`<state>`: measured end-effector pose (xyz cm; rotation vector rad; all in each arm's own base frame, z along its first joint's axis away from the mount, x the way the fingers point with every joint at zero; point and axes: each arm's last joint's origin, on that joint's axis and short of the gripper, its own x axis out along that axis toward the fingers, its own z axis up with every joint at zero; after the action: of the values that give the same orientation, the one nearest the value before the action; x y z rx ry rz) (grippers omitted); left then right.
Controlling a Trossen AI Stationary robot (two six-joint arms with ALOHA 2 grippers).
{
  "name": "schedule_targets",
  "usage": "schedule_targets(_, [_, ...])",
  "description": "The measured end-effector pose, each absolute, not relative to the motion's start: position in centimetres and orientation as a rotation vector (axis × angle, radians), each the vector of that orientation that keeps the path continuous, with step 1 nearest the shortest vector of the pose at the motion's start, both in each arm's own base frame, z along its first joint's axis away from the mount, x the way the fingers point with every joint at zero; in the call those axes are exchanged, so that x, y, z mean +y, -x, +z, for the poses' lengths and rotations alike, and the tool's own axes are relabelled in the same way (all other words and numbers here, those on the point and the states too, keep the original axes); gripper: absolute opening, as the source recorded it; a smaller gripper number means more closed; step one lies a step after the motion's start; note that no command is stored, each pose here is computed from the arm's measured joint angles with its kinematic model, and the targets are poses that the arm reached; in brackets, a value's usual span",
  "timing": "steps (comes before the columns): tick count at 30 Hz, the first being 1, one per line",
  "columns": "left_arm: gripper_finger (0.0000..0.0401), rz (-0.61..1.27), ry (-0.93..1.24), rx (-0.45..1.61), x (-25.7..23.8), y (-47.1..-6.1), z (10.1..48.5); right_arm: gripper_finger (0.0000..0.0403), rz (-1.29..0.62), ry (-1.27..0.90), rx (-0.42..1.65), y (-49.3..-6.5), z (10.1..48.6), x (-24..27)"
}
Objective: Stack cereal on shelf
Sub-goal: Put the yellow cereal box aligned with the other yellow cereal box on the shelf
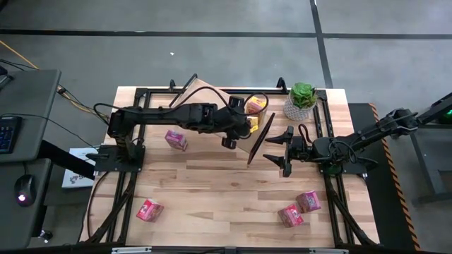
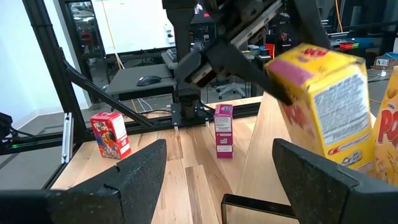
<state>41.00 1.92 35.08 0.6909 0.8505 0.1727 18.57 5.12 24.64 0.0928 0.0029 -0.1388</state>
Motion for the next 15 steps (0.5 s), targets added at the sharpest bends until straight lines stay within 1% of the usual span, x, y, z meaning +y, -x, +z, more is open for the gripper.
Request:
schedule_targets(5, [0.0218, 0.165, -0.680, 0.847, 1.89, -40.96, 35.19, 0.0287, -0.139, -0.093, 0.003, -18.57, 24.64, 5.12])
schedule_targets(15, [0.0218, 0.059, -0.538, 0.836, 1.49, -40.51, 35.22, 0.0287, -0.139, -0.093, 0.003, -18.57, 24.64, 5.12])
